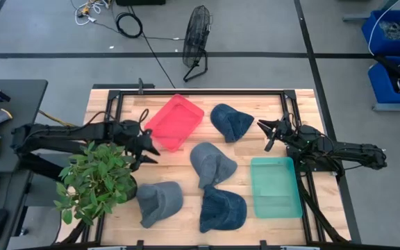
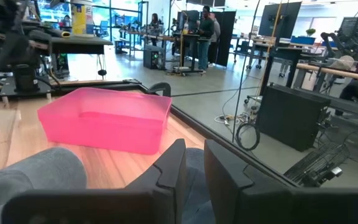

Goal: Pick & Place hat
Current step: Put the left gray cap into the red bin

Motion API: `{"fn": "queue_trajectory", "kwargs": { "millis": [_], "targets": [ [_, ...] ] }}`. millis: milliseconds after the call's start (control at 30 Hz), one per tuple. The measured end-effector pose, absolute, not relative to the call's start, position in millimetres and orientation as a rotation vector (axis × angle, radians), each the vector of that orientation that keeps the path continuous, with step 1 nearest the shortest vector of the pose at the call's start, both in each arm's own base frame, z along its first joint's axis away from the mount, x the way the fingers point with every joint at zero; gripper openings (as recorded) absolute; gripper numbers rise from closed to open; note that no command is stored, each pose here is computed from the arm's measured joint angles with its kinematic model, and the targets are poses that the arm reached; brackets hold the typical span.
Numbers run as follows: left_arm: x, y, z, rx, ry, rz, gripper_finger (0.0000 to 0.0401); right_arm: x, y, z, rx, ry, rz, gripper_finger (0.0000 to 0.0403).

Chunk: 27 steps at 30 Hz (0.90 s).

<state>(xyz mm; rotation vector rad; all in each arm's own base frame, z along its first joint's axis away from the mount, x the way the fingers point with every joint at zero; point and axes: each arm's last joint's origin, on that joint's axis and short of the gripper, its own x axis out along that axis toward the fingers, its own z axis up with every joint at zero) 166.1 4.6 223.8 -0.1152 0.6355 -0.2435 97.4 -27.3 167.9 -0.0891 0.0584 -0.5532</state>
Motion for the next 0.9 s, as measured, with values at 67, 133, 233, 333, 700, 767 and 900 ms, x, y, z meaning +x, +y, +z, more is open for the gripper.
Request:
{"fn": "queue_trajectory", "kwargs": {
  "millis": [67,133,233,333,700,767,900],
  "targets": [
    [166.2,-0.2,223.7,-0.095,0.636,-0.274,0.0170,97.4,-27.4,167.8,-0.089,0.058,-0.554,0.0063],
    [166.2,-3.7,223.7,-0.064,0.634,-0.300,0.0170,97.4,-27.4,167.9,-0.089,0.058,-0.554,0.0063],
    [166.0,-8.3,223.7,-0.048,0.634,-0.328,0.0170,97.4,-27.4,167.8,-0.089,0.058,-0.554,0.0063],
    [165.8,-12.1,223.8,-0.039,0.634,-0.351,0.0170,97.4,-27.4,167.9,-0.089,0.058,-0.554,0.0063],
    [166.3,-17.1,224.7,-0.020,0.622,-0.365,0.0170,97.4,-27.4,167.9,-0.089,0.058,-0.555,0.0063],
    [166.3,-17.1,224.7,-0.020,0.622,-0.363,0.0170,97.4,-27.4,167.8,-0.089,0.058,-0.555,0.0063],
    [166.3,-17.1,224.7,-0.019,0.622,-0.363,0.0170,97.3,-27.4,168.0,-0.087,0.057,-0.555,0.0063]
  ]
}}
